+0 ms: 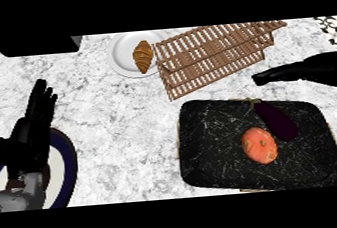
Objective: Pick the squash from the tray and place it in the tiered shelf
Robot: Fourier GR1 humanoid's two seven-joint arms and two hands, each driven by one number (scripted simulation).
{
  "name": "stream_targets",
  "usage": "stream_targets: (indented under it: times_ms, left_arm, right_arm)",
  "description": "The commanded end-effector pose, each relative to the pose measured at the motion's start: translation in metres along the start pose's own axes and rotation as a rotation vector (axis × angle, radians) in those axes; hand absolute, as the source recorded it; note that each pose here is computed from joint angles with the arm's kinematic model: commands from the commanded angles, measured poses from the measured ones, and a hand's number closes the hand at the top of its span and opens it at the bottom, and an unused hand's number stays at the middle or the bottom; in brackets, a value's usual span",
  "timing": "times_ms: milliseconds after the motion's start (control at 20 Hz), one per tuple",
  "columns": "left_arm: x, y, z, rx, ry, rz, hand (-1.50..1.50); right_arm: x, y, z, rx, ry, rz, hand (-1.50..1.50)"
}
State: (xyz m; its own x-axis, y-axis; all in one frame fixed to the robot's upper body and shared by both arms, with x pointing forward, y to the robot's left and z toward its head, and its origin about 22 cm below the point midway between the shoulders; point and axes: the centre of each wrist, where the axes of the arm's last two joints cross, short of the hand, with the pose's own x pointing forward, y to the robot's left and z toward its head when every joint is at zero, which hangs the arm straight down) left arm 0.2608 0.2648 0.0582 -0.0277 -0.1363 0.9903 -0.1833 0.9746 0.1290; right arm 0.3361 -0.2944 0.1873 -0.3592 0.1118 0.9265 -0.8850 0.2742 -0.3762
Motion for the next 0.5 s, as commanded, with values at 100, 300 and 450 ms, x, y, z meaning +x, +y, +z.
stream_targets:
  times_ms: [100,300,450]
  left_arm:
    - [0.007,0.003,-0.005,0.014,0.007,0.014,0.0]
    - [-0.007,0.01,0.005,0.008,0.02,0.002,0.0]
    - [-0.004,0.01,0.002,0.015,0.016,0.008,0.0]
  right_arm:
    - [0.085,0.008,-0.018,0.156,0.132,0.451,-1.5]
    - [0.098,0.038,-0.023,0.157,0.221,0.643,-1.5]
    - [0.082,0.072,-0.035,0.157,0.293,0.712,-1.5]
